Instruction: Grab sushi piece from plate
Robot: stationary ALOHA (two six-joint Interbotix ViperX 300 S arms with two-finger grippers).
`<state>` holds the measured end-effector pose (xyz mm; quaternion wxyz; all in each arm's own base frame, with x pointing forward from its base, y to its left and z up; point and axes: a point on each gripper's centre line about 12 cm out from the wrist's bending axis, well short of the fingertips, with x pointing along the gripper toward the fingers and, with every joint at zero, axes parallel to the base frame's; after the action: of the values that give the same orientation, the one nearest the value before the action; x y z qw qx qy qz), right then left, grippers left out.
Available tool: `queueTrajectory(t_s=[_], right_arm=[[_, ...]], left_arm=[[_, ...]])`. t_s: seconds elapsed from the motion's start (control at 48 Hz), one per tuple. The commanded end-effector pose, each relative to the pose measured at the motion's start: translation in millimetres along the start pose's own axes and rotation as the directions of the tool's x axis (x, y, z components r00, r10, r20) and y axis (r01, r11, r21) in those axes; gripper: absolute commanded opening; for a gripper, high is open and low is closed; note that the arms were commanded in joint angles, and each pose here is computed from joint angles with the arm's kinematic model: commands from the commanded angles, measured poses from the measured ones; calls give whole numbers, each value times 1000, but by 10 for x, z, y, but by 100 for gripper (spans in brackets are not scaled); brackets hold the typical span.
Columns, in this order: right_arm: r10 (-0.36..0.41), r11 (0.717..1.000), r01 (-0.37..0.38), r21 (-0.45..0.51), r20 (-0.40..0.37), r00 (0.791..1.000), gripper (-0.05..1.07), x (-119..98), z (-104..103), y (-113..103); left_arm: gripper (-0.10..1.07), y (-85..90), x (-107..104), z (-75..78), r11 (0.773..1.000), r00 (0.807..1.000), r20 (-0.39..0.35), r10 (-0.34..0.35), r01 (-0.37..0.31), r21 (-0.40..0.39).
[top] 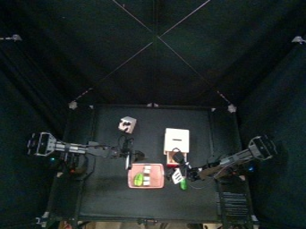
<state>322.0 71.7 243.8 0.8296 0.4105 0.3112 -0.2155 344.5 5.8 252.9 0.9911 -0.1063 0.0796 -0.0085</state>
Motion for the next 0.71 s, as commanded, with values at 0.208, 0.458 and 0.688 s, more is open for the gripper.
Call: queueTrajectory(t_s=[0.208,0.458,0.688], right_arm=[[-18,1000,19,-20,35,999,92,154,120,1],[-58,998,58,12,42,997,92,388,223,64],[-83,992,80,100,34,996,92,641,382,225]], left_arm=[[24,-23,-44,122,1000,999,49,-11,11,5],[24,-11,-133,70,1000,999,43,-6,6,-1],[24,27,-344,52,1000,998,61,14,-12,-26]])
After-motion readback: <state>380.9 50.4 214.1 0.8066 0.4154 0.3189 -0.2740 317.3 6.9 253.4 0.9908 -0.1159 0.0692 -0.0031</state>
